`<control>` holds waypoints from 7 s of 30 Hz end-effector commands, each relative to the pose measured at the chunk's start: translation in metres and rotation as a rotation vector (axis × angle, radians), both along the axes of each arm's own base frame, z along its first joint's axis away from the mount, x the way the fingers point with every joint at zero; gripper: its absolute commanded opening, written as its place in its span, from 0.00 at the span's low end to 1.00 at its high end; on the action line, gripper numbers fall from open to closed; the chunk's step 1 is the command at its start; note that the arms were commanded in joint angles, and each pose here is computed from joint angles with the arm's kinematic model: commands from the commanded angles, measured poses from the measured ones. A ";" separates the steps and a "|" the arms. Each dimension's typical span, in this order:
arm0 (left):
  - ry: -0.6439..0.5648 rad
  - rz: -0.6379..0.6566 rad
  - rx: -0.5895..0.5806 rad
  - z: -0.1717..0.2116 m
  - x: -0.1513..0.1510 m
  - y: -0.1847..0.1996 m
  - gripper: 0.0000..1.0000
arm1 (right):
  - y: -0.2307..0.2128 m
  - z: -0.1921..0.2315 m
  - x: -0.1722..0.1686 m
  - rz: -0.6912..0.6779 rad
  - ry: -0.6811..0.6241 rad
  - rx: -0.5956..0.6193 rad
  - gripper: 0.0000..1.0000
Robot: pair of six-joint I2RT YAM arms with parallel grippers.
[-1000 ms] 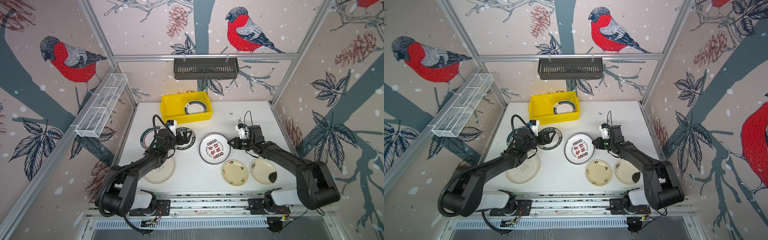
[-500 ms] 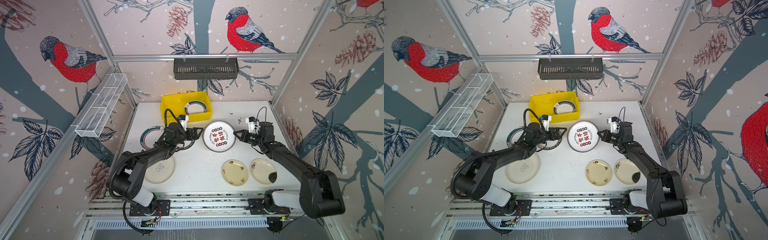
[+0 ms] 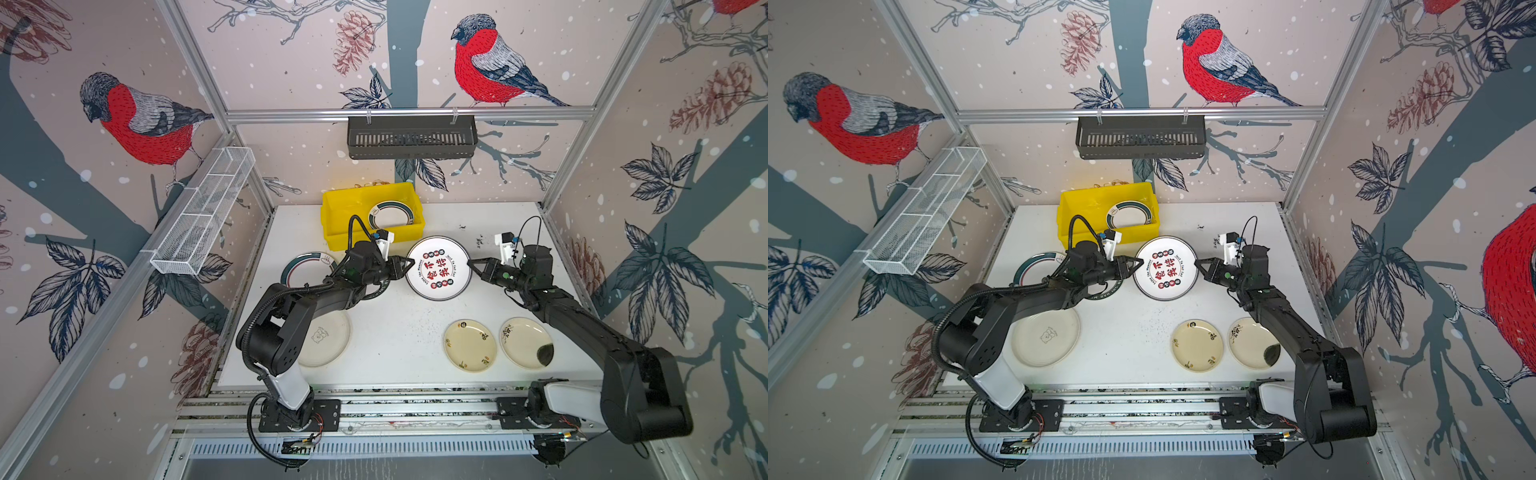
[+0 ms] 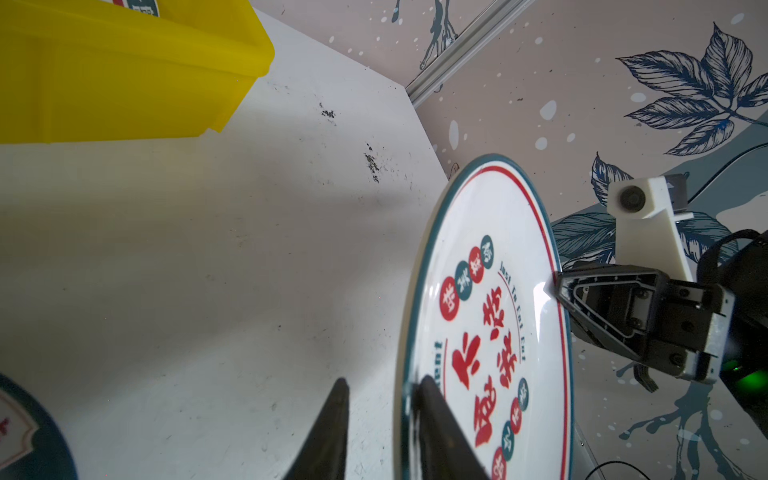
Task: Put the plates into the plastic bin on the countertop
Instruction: 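Close the left gripper on the upright plate while the right gripper opens, then carry the red-character plate into the yellow bin with the left gripper while the right withdraws, then lower the red-character plate into the bin and open the left gripper, then move the left gripper back over the table while the right gripper reaches the cream plate, then grip the edge of the cream black-character plate with the right gripper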
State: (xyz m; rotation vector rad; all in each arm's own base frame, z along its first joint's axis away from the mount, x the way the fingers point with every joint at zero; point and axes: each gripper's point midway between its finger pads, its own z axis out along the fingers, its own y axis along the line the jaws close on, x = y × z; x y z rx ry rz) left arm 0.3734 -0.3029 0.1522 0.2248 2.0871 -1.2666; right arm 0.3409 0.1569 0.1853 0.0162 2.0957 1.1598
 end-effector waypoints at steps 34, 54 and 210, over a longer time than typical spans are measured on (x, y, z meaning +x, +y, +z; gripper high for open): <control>-0.301 0.414 -0.079 0.105 0.124 0.107 0.00 | -0.026 0.038 -0.024 -0.115 -0.218 -0.128 0.99; -0.216 0.572 0.117 0.045 0.244 0.147 0.00 | -0.023 0.028 -0.038 -0.089 -0.222 -0.107 0.99; -0.317 0.473 0.165 0.053 0.029 0.107 0.98 | 0.001 -0.130 -0.108 -0.280 0.442 -0.319 0.03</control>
